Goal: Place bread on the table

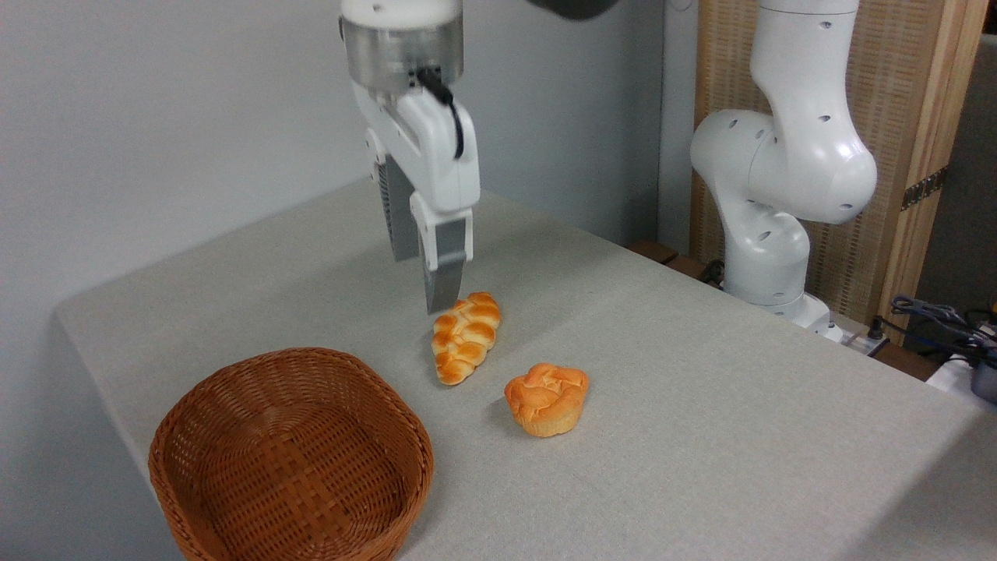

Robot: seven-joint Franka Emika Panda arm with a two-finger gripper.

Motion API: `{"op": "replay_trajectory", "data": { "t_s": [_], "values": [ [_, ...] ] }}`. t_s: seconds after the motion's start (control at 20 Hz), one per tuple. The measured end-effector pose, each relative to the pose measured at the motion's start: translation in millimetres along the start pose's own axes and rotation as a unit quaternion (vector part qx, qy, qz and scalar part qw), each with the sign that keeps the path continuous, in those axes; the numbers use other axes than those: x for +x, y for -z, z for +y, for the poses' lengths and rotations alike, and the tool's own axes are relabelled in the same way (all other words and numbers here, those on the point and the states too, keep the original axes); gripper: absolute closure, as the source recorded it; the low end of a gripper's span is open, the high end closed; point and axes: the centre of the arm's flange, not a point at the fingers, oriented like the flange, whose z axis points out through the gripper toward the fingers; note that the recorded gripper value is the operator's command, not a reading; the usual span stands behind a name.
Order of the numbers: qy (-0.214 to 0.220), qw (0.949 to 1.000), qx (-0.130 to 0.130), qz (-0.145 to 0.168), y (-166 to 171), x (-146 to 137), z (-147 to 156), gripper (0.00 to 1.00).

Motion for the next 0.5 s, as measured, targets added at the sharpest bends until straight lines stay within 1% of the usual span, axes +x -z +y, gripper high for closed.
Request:
{"op": "replay_trajectory", "data": {
  "t_s": [0.05, 0.1, 0.15, 0.2, 0.3, 0.45, 0.5],
  "values": [
    [0.025, 0.9997, 0.0, 0.0, 7, 1, -1, 0.0],
    [0.039, 0.9992, 0.0, 0.0, 10, 2, -2, 0.0],
    [0.068, 0.9977, 0.002, 0.0, 14, 4, -3, 0.0],
    [0.082, 0.9966, 0.002, 0.001, 15, 6, -5, 0.0],
    [0.129, 0.9916, 0.005, 0.001, 16, 10, -10, 0.0],
    [0.164, 0.9863, 0.014, -0.011, 13, 17, -17, 0.0],
    [0.173, 0.9844, 0.02, -0.024, 10, 21, -18, 0.0]
  ]
}}
